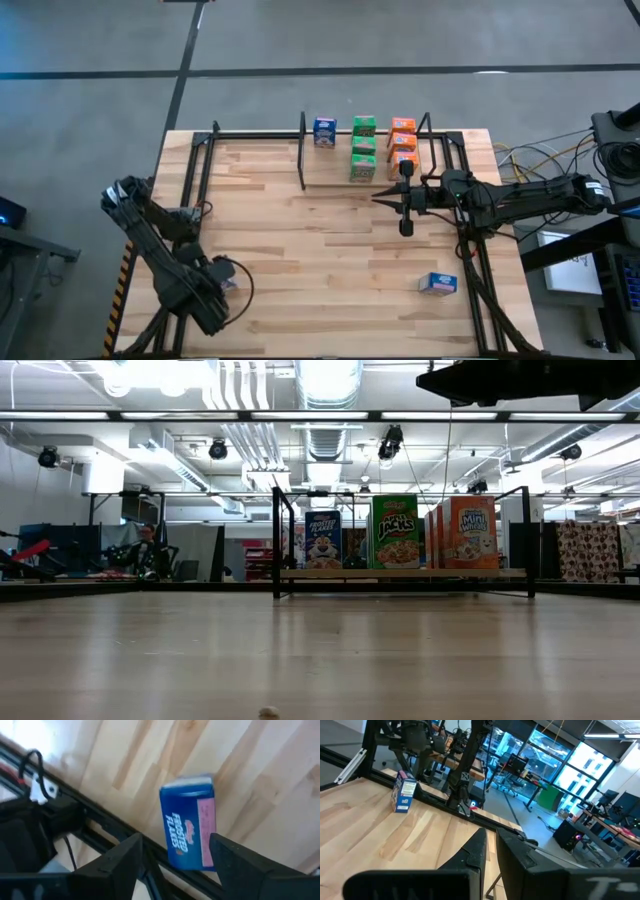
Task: Stack cereal on shelf
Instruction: Put the left blue cereal box aligned with the other blue cereal box on the shelf
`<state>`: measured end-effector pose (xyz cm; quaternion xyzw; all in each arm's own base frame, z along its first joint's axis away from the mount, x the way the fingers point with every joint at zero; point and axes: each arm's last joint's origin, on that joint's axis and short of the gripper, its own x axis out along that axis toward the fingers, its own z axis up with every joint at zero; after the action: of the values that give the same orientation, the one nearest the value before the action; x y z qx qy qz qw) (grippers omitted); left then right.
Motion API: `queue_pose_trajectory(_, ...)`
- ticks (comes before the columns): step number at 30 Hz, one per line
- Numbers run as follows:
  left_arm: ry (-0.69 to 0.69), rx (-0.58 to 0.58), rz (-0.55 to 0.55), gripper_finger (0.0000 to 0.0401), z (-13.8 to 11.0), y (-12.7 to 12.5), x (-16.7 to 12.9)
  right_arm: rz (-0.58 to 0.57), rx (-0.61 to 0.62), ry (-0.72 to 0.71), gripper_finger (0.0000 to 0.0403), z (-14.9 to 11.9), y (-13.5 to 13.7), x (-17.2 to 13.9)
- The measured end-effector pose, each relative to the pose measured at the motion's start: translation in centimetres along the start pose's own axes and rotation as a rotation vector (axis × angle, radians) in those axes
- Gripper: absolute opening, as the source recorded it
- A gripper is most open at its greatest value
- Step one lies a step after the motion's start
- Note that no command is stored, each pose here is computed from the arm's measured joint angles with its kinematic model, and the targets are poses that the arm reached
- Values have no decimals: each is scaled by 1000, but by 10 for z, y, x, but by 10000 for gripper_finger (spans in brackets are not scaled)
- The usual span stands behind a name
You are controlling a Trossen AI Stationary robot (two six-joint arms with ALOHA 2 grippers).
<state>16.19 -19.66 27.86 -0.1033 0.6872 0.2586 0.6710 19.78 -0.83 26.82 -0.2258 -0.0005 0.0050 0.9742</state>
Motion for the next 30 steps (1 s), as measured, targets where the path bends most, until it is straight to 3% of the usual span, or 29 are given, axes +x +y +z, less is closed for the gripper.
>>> queue_pose_trajectory(4,35,-9,-40,232,-1,-5,1,0,1,0,34,0,0,0)
queue_pose_trajectory(10,-38,-88,-107,219,1,3,-8,1,2,1,34,0,0,0)
queue_pose_trajectory(19,-30,-178,-70,218,-1,5,8,9,3,18,34,-2,1,0)
queue_pose_trajectory(30,-34,-166,-110,229,-2,3,17,10,3,20,34,-2,1,0)
